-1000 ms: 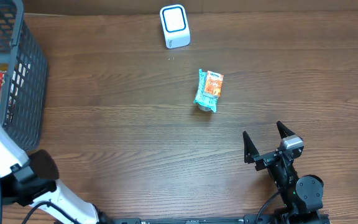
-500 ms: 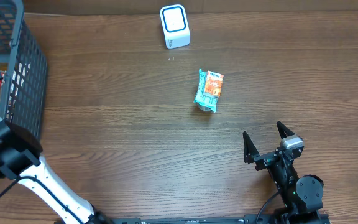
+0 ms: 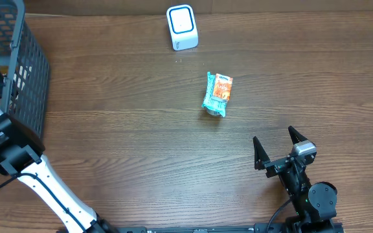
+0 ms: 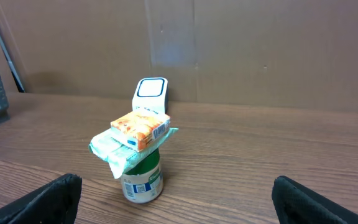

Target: Scan the item barcode

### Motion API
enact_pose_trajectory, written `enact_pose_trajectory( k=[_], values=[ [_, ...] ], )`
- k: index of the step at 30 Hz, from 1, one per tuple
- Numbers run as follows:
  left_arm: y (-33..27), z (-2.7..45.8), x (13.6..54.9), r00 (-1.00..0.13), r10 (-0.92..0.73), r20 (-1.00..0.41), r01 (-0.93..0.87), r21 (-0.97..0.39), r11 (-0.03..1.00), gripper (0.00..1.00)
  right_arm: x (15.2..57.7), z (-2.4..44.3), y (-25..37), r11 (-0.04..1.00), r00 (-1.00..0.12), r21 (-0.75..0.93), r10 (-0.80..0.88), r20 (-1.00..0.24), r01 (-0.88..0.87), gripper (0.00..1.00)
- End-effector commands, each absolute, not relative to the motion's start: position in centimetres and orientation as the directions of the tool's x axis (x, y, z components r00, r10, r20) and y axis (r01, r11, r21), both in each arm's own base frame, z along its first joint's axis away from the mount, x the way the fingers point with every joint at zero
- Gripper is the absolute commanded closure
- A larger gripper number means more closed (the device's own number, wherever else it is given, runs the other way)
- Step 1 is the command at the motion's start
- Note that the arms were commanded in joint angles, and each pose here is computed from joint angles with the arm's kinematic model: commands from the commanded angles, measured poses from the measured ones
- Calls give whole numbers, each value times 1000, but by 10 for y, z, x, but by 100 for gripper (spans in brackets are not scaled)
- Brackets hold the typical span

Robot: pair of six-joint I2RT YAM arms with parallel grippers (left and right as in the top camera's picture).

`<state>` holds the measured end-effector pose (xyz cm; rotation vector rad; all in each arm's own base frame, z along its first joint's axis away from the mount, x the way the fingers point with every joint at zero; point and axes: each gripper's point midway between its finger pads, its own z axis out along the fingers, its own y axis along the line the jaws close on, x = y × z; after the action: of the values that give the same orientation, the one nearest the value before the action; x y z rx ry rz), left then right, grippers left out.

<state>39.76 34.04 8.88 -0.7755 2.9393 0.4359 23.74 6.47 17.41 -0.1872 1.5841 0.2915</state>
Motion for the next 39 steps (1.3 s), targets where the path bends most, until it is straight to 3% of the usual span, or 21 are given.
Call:
enact_pose_trajectory(
  k=[1,13,14,19,24,27,32,39],
  values=[
    [341,57,394,-882,-466,-76,-469,239,850,0,238,172,63,954,-34,72,65,-997,-292,0],
    [326,-10,377,-876,-473,91,-454,169,875,4,238,172,63,954,-34,72,65,-997,-292,0],
    [325,-10,377,-876,-473,91,-455,165,875,8,238,172,63,954,-34,72,65,-997,-292,0],
    [324,-10,376,-876,-473,97,-454,164,876,56,238,172,63,954,-34,72,65,-997,-292,0],
    [324,-10,376,-874,-477,97,-459,163,873,70,238,172,63,954,-34,72,65,-997,-292,0],
    [319,-11,380,-873,-479,90,-467,129,875,95,238,172,63,954,-34,72,65,-997,-292,0],
    [304,-8,393,-875,-481,63,-481,11,877,96,238,172,63,954,-34,72,65,-997,-292,0],
    [313,38,406,-834,-550,-42,-550,10,835,96,238,172,63,954,-34,72,65,-997,-292,0]
  ],
)
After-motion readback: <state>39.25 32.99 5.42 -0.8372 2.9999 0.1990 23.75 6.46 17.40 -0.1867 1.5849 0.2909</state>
